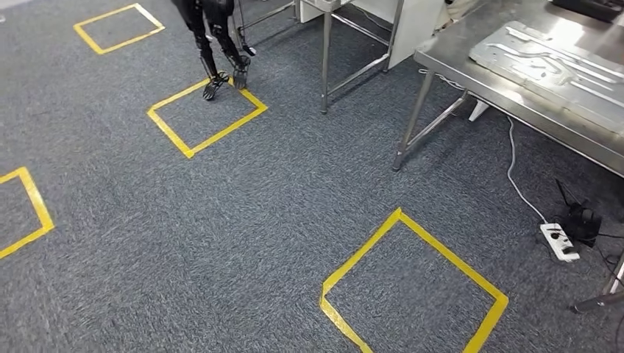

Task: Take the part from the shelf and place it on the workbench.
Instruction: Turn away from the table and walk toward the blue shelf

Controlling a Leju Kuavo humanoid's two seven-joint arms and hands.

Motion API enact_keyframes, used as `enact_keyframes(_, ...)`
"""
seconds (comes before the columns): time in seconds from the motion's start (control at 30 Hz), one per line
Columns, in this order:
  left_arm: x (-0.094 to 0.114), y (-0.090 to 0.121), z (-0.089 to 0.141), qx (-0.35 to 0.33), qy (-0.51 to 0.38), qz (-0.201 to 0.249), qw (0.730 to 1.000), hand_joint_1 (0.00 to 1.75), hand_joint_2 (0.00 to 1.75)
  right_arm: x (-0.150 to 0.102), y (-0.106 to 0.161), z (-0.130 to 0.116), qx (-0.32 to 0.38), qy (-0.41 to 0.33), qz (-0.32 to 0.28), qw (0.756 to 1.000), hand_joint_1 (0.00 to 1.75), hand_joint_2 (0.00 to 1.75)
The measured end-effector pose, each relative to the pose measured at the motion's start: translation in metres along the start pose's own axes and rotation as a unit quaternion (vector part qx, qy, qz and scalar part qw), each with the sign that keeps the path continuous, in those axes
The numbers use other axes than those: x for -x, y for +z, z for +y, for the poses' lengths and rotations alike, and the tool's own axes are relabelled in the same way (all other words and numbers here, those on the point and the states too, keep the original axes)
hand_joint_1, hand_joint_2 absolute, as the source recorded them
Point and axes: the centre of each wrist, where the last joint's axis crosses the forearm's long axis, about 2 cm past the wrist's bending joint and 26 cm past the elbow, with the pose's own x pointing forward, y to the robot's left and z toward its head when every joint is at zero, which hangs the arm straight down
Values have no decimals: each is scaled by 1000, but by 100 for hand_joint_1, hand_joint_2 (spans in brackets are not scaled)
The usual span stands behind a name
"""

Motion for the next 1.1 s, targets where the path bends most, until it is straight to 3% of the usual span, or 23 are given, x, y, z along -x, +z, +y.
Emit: enact_keyframes(1.1, 2, 0, -1, 0, -4, 3, 1000, 0, 0, -1, 0, 1, 0, 17, 1, 1000, 0, 0)
